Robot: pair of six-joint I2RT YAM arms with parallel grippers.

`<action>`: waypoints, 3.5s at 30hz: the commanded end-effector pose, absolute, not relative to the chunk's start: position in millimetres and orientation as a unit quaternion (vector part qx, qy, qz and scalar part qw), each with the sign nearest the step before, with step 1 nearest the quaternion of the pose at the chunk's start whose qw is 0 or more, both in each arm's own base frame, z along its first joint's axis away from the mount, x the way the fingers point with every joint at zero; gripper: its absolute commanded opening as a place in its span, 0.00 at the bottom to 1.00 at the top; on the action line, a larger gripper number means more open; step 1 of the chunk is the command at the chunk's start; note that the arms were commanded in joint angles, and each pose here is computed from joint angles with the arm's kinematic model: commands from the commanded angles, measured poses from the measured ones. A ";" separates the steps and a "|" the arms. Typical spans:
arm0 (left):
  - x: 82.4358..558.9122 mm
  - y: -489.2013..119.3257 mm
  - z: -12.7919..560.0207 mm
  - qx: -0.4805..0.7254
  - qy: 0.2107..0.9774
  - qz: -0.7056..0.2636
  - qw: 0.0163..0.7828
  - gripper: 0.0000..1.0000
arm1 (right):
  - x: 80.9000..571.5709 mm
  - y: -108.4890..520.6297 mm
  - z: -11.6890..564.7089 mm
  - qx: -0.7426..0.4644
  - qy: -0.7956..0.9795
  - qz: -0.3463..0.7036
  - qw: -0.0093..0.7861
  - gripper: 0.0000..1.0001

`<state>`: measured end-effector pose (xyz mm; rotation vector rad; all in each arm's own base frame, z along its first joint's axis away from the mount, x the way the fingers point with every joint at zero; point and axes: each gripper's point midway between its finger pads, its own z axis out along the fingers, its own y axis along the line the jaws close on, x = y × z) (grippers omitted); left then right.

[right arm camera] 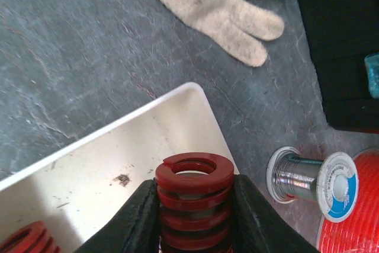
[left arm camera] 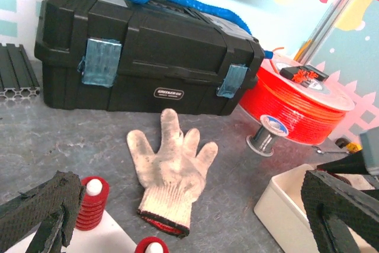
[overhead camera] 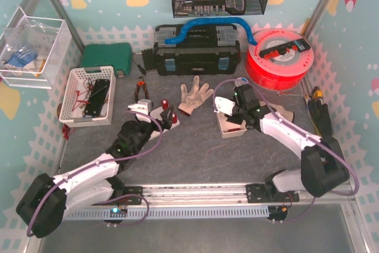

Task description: Install the large spring

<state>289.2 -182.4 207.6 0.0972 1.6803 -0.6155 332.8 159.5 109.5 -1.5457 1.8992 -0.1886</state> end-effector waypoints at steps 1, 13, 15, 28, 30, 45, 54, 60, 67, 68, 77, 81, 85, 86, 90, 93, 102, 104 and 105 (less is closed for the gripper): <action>290.0 -188.4 206.5 0.046 0.736 -0.280 0.615 0.99 | 327.4 175.1 137.8 -0.571 0.714 -0.057 0.402 0.13; 265.5 -238.8 213.7 0.116 0.714 -0.418 0.550 0.75 | 294.1 241.2 215.4 -0.514 0.619 0.052 0.591 0.12; 261.5 -248.5 216.9 0.127 0.715 -0.441 0.528 0.67 | 290.6 244.8 216.5 -0.497 0.616 0.061 0.607 0.12; 248.6 -309.3 233.7 0.200 0.742 -0.463 0.441 0.66 | 247.3 265.1 209.4 -0.483 0.554 0.139 0.663 0.10; 250.3 -315.5 230.9 0.194 0.748 -0.470 0.427 0.66 | 243.7 268.4 211.2 -0.489 0.550 0.142 0.662 0.10; 256.2 -334.5 204.4 0.188 0.787 -0.466 0.358 0.45 | 239.1 270.3 213.0 -0.487 0.545 0.139 0.668 0.10; 252.5 -340.1 187.9 0.196 0.805 -0.461 0.319 0.44 | 244.8 266.6 210.9 -0.480 0.554 0.117 0.670 0.10; 247.9 -341.0 186.0 0.201 0.804 -0.467 0.309 0.48 | 246.4 266.4 208.6 -0.481 0.557 0.112 0.667 0.10; 248.5 -344.3 183.9 0.205 0.806 -0.466 0.301 0.44 | 245.4 267.7 208.0 -0.485 0.555 0.113 0.666 0.10; 249.1 -345.0 183.7 0.205 0.807 -0.466 0.300 0.43 | 245.0 268.1 207.7 -0.486 0.555 0.114 0.665 0.10; 251.0 -348.2 183.1 0.207 0.809 -0.465 0.294 0.26 | 239.4 277.7 199.6 -0.510 0.548 0.131 0.649 0.10; 251.7 -345.5 186.6 0.206 0.809 -0.460 0.302 0.12 | 240.6 281.5 194.1 -0.515 0.555 0.135 0.639 0.20; 256.8 -336.8 193.4 0.200 0.812 -0.444 0.321 0.05 | 251.7 278.7 192.2 -0.494 0.585 0.126 0.631 0.35; 258.6 -333.7 195.5 0.197 0.813 -0.440 0.325 0.04 | 255.6 276.5 192.0 -0.484 0.596 0.121 0.629 0.38; 268.1 -316.0 203.7 0.185 0.820 -0.418 0.343 0.02 | 264.4 266.1 192.8 -0.449 0.635 0.111 0.619 0.47; 279.1 -296.5 208.2 0.166 0.827 -0.400 0.358 0.01 | 261.2 262.5 205.0 -0.425 0.641 0.130 0.625 0.69; 314.9 -205.0 208.8 0.066 0.867 -0.288 0.401 0.01 | 256.3 238.4 233.3 -0.309 0.681 0.187 0.637 0.99; 320.9 -181.2 209.6 0.040 0.874 -0.259 0.409 0.02 | 266.2 216.0 233.1 -0.228 0.710 0.175 0.643 0.99; 321.9 -172.7 210.2 0.033 0.877 -0.251 0.409 0.02 | 270.3 204.1 232.7 -0.191 0.720 0.165 0.646 0.99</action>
